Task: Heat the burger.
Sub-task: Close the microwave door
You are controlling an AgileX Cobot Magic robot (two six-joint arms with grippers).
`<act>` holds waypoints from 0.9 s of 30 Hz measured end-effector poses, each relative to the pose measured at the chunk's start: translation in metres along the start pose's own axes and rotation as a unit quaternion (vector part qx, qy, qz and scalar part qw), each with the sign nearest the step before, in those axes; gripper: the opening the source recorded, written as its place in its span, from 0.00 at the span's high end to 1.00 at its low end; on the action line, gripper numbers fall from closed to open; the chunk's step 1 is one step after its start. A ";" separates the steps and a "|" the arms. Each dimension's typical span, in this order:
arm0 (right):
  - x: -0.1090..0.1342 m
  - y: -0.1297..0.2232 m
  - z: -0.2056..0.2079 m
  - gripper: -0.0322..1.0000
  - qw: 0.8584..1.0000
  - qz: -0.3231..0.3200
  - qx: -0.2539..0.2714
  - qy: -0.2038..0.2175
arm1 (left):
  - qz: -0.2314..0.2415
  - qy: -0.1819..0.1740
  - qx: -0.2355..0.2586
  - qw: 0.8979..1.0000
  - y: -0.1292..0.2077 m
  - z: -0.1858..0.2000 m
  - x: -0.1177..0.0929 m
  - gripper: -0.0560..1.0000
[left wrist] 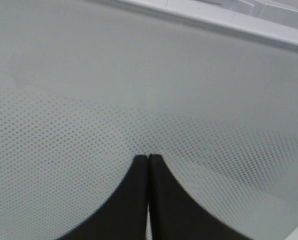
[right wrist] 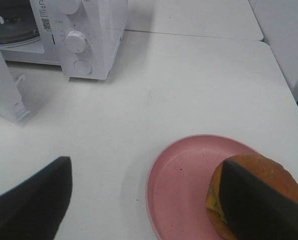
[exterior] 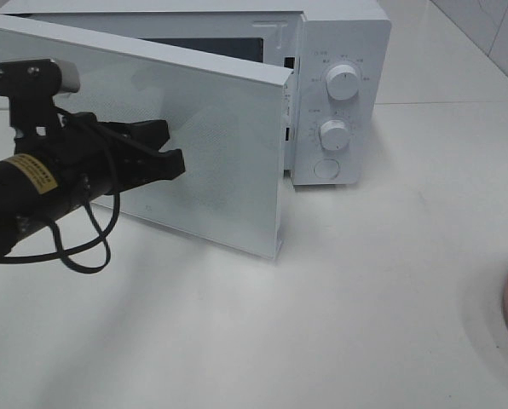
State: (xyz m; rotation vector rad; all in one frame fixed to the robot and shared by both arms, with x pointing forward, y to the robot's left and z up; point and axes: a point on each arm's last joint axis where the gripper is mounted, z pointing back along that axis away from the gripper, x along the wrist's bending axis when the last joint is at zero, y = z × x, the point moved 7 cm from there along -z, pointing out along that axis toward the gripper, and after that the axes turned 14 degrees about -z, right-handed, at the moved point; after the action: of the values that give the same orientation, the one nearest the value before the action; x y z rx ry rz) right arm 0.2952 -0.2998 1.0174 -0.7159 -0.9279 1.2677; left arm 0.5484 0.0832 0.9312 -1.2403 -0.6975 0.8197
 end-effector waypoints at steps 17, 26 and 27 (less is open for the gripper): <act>0.000 0.000 0.000 0.23 1.000 0.000 0.000 0.000 | -0.010 -0.072 0.000 0.997 -0.013 -0.060 -0.017 0.95; 0.000 0.000 0.000 0.23 1.000 0.000 0.000 0.000 | -0.017 -0.087 -0.004 0.996 -0.017 -0.089 -0.018 0.95; 0.000 0.000 0.000 0.23 1.000 0.000 0.000 0.000 | -0.020 -0.083 0.005 0.996 -0.014 -0.094 -0.023 0.95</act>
State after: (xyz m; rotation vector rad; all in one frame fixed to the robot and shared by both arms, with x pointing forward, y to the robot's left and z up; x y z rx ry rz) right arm 0.2952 -0.2998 1.0174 -0.7159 -0.9279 1.2677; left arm 0.6162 0.0129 0.9261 -1.1537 -0.8490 0.8996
